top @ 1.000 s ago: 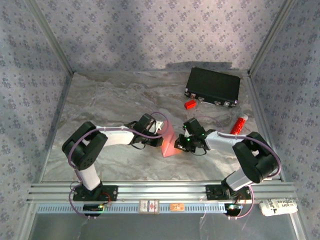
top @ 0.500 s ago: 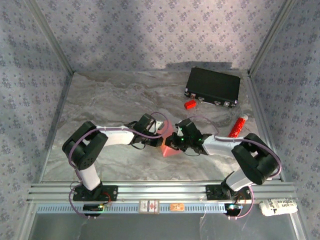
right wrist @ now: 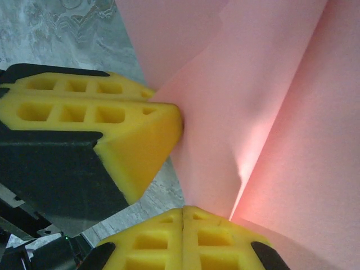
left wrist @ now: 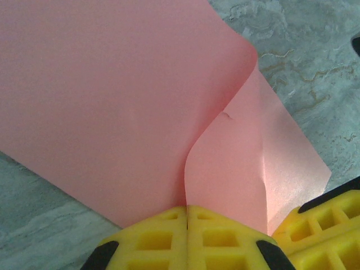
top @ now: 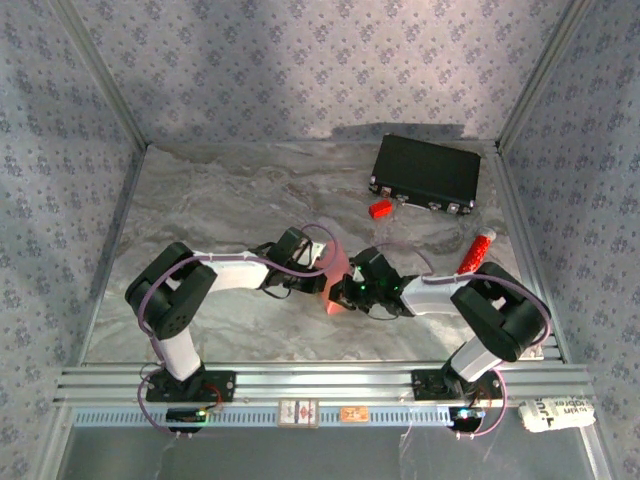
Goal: Fold a paper plane with a square sheet of paper (pick it up from the middle)
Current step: Fold the triangle a second time at the center of the table.
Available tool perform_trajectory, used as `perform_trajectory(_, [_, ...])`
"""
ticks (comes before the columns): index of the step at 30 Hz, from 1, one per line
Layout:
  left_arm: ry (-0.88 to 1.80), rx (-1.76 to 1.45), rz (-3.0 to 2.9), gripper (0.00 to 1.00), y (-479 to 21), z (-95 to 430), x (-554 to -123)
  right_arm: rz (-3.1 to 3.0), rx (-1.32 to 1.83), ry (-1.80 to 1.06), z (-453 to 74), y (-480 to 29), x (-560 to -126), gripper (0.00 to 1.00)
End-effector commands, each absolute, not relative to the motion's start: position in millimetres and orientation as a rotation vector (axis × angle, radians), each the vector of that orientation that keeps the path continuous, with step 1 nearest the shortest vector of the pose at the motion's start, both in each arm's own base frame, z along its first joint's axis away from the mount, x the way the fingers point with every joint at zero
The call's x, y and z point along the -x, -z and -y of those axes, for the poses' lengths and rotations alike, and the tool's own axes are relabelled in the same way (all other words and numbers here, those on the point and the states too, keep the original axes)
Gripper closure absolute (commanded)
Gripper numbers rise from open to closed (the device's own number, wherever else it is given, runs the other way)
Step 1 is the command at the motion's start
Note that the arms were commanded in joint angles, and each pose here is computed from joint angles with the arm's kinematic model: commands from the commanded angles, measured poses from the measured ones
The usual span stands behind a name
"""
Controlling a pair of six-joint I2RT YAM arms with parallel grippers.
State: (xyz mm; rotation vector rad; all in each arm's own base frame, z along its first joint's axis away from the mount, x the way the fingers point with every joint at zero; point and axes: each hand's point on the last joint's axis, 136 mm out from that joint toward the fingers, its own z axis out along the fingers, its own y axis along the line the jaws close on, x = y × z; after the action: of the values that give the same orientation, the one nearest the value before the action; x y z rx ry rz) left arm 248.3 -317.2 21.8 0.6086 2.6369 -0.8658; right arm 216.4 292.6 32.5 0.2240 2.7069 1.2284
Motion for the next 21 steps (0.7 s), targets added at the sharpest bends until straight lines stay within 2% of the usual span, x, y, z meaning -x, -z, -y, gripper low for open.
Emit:
perform_trajectory(1, [0.858, -0.622, -2.659, 1.00, -15, 315, -248, -2.716, -0.225, -1.242, -295, -30, -212, 0.94])
perform_trajectory(13, [0.859, -0.629, -2.661, 1.00, -15, 316, -248, -2.710, -0.231, -1.247, -293, -32, -211, 0.94])
perform_trajectory(21, [0.861, -0.631, -2.657, 1.00, -17, 316, -249, -2.698, -0.300, -1.087, -256, -35, -219, 0.93])
